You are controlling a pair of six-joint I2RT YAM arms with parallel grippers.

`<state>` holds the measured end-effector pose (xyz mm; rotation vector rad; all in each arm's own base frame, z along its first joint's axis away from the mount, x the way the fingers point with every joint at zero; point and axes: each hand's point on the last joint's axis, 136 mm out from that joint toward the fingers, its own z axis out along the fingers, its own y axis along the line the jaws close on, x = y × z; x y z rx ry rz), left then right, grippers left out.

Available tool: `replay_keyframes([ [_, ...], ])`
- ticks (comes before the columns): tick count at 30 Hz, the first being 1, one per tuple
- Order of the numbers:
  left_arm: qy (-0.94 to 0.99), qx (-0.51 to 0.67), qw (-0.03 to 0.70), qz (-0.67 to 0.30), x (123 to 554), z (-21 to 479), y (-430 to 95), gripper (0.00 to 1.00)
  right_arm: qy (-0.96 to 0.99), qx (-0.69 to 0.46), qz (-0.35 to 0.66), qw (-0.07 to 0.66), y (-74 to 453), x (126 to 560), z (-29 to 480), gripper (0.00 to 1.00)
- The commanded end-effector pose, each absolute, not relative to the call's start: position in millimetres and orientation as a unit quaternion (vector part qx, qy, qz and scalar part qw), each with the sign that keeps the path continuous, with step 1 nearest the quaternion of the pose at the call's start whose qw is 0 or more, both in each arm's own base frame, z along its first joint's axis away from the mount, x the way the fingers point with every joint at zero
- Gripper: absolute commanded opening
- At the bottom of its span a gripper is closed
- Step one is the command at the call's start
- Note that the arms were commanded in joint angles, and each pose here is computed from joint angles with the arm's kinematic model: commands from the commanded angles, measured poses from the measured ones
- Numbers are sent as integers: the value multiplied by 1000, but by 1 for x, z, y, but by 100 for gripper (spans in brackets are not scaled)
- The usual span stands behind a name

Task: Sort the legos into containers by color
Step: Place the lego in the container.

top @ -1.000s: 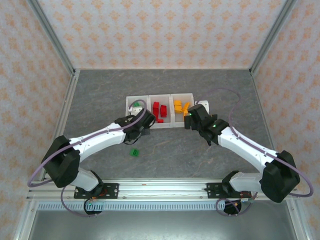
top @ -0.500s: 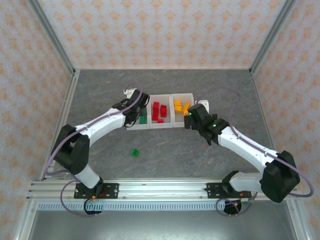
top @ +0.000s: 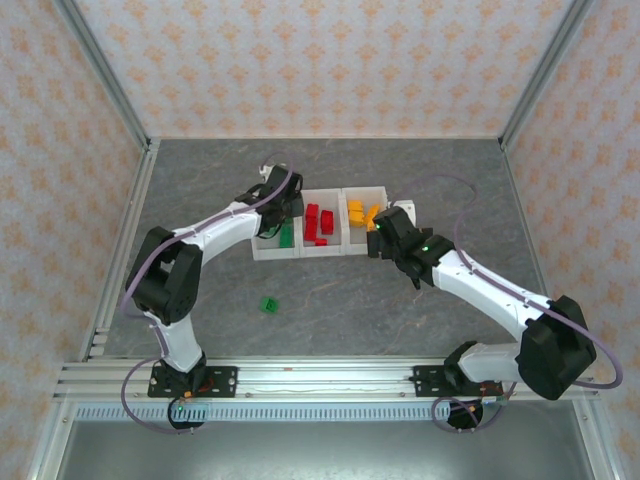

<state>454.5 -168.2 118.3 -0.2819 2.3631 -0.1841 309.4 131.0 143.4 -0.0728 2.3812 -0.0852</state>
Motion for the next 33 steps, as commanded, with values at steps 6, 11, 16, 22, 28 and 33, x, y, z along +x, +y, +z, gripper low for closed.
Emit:
replay_keyframes([
  [6, 898, -98, 419, -86, 456, 156, -159, 72, 928, -30, -41, 369, 130, 313, 149, 100],
  [11, 911, -98, 395, -71, 424, 150, -144, 99, 927, -23, -35, 373, 132, 316, 150, 100],
  [16, 926, -104, 354, -77, 371, 124, -133, 99, 927, 0, -13, 375, 140, 321, 149, 100],
  [22, 944, -115, 306, -39, 298, 103, -124, 99, 924, 1, 32, 380, 159, 328, 153, 100],
  [28, 953, -172, 248, -6, 234, 81, -120, 99, 920, -18, 63, 386, 173, 332, 157, 100],
  [33, 916, -281, 275, -76, 207, 84, -141, 99, 921, -51, 94, 375, 188, 329, 157, 100],
])
